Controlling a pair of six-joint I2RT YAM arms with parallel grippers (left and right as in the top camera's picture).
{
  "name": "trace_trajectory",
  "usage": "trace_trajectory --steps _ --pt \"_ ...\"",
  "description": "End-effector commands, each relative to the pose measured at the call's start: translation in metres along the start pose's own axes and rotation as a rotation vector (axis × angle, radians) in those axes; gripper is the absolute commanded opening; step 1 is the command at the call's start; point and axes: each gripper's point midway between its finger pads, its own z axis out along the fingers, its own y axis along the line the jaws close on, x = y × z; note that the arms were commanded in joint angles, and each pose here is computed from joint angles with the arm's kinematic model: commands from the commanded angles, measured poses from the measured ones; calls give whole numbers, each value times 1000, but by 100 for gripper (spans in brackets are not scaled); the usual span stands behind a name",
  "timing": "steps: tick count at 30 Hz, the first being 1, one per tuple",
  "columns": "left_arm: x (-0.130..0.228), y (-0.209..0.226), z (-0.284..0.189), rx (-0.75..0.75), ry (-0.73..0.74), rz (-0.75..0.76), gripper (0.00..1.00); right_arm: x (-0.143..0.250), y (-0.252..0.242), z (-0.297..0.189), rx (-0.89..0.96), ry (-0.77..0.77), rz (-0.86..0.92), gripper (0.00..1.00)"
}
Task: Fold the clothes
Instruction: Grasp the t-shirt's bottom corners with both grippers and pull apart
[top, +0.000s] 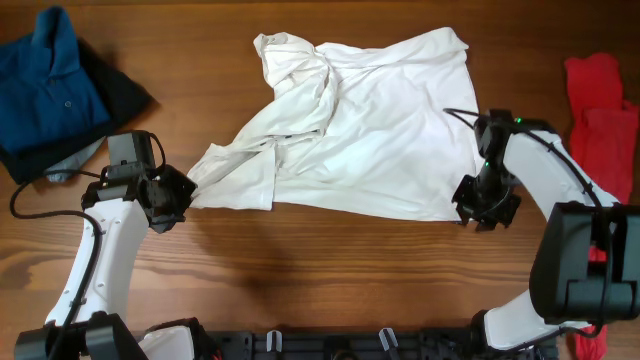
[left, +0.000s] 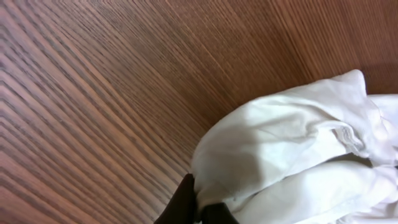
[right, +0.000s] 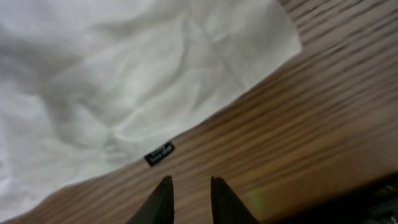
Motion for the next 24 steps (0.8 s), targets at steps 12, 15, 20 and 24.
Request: trace_trajectory --steps 12,15,20,24 --pt "1 14 6 -55 -4 36 4 -21 34 29 -191 -100 155 27" --pt "6 19 10 -64 7 35 4 -15 31 30 -180 -70 201 27" --pt "7 20 11 -66 9 35 4 -11 22 29 -153 -58 253 27" --pt "7 20 11 -66 9 34 4 -12 22 22 -166 -81 258 26"
